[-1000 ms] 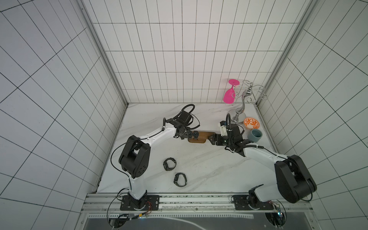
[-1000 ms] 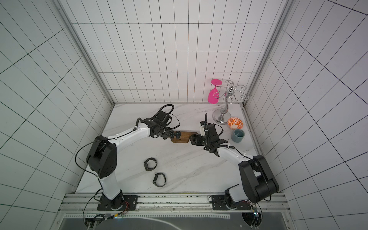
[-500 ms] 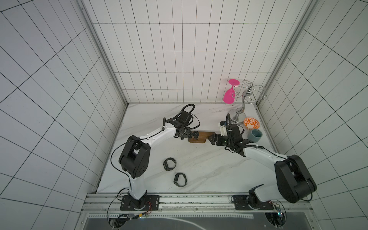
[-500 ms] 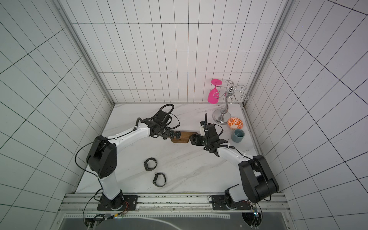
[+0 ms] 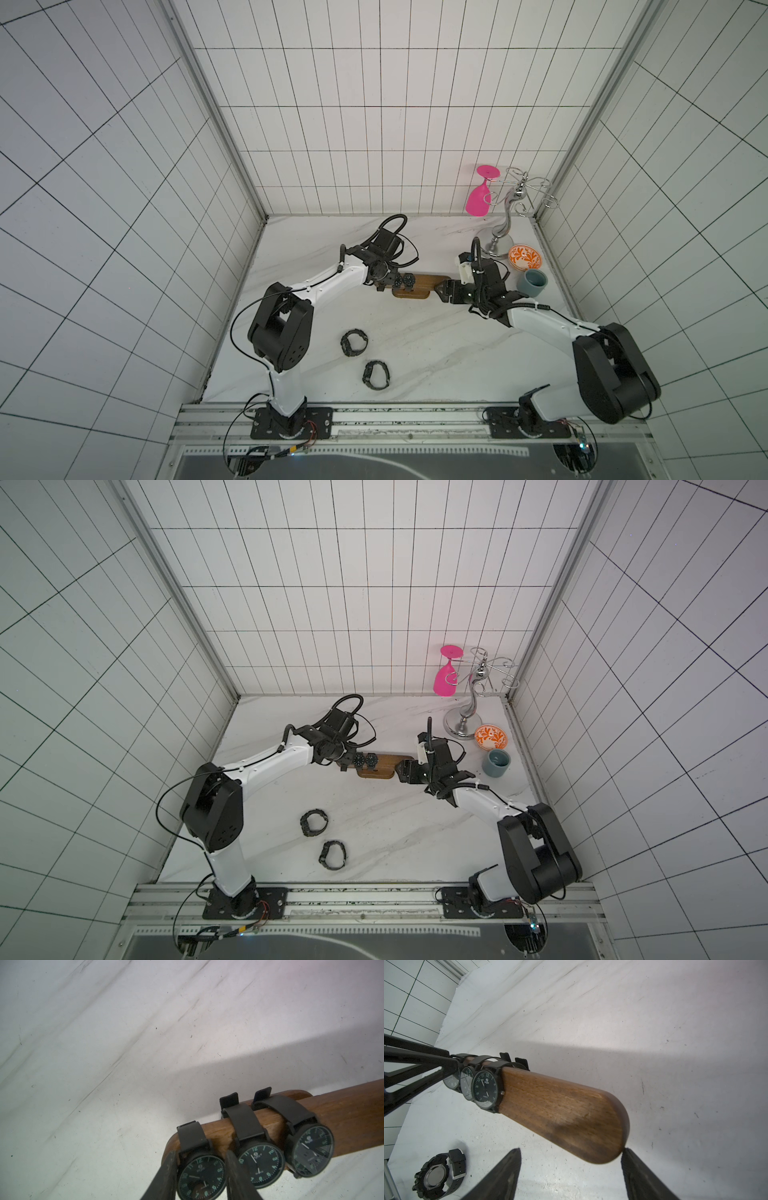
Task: Place watch on stand
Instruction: Place the watch on the stand.
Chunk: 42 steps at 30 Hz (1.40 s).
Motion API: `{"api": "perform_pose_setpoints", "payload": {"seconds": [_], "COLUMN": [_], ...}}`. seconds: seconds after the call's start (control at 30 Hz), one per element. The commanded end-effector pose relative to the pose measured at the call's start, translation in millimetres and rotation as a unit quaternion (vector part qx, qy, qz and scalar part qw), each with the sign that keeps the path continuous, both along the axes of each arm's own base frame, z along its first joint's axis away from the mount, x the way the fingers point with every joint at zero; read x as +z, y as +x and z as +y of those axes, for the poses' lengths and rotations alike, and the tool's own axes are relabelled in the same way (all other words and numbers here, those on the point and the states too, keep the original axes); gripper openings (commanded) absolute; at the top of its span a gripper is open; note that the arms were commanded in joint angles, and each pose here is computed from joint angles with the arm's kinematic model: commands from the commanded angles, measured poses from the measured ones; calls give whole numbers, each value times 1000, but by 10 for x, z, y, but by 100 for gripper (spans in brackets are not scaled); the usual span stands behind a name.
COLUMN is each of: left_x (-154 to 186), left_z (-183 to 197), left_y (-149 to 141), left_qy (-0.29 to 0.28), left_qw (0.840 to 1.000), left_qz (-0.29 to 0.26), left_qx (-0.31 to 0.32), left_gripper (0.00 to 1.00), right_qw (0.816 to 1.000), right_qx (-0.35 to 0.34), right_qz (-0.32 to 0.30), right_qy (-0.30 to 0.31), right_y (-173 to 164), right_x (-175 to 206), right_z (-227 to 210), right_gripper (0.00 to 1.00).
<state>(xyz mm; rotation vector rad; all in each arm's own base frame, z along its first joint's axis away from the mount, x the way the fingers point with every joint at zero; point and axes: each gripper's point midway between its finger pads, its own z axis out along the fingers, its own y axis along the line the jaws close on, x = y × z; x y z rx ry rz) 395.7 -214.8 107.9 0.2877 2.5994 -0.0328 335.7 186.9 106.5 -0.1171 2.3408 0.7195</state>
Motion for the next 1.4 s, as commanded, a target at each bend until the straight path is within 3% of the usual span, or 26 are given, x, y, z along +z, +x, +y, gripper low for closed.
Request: {"api": "perform_pose_setpoints", "payload": {"seconds": [0.0,0.33,0.53,0.97,1.17,1.37], "left_x": [37,71,123,244,220,280], "left_z": [-68,-182,-257,-287,-329,-346], "left_y": [32,-16,-43,8,29,40], "left_qy": [-2,-8,-20,-30,-36,-42], "left_qw": [1000,999,999,998,998,998], "left_qz": [-1,0,-2,-21,-19,-26], "left_qx": [-11,-36,-47,-45,-49,-49], "left_gripper": [42,51,53,49,39,37], "right_qw": [999,999,999,999,999,999], "right_qx": [8,8,13,5,4,4], "right_qz": [-49,-51,-47,-47,-46,-46], "right_qy": [14,14,12,-5,-6,-8], "right_y": [242,297,311,339,342,342], "right_x": [423,444,409,368,364,364], "right_z": [129,157,189,151,147,146], "right_gripper": [86,84,78,77,77,77]}}
